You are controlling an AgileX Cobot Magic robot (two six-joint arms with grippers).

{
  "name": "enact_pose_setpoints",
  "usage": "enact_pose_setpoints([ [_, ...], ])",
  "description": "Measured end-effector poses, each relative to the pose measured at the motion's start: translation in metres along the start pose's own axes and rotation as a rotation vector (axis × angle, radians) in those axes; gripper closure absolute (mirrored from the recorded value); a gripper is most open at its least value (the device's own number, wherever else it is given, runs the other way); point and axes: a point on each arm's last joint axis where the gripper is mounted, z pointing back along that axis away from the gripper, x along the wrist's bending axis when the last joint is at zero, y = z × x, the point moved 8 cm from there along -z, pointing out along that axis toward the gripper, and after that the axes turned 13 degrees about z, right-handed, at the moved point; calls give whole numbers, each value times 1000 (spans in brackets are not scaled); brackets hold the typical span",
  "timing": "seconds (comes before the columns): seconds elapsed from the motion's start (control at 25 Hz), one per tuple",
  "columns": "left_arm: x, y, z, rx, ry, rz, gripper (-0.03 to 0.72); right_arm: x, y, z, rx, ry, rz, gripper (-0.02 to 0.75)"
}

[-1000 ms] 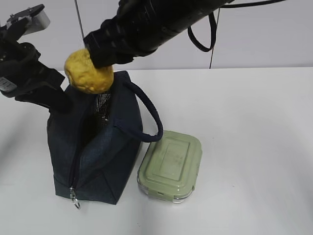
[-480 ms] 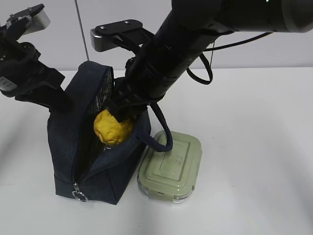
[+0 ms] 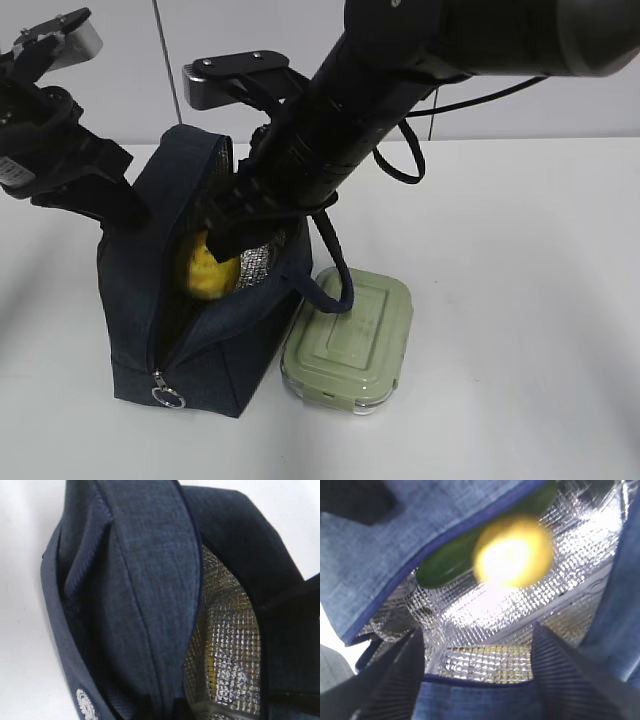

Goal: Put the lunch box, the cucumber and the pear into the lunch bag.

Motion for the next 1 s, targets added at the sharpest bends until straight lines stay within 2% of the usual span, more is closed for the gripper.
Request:
enact_pose_setpoints([
  [0.28,0,0,0,0,-1,-1,670,-6,-20,46,-115,64,-79,197],
  [0.52,0,0,0,0,-1,-1,670,-32,14,62,-80,109,-219,234],
  [0.8,0,0,0,1,-1,-4,670,-29,62,66,-100,53,-390,241],
  [1.0,0,0,0,1,-1,-4,670,-30,89,70,-226,-99,-571,241],
])
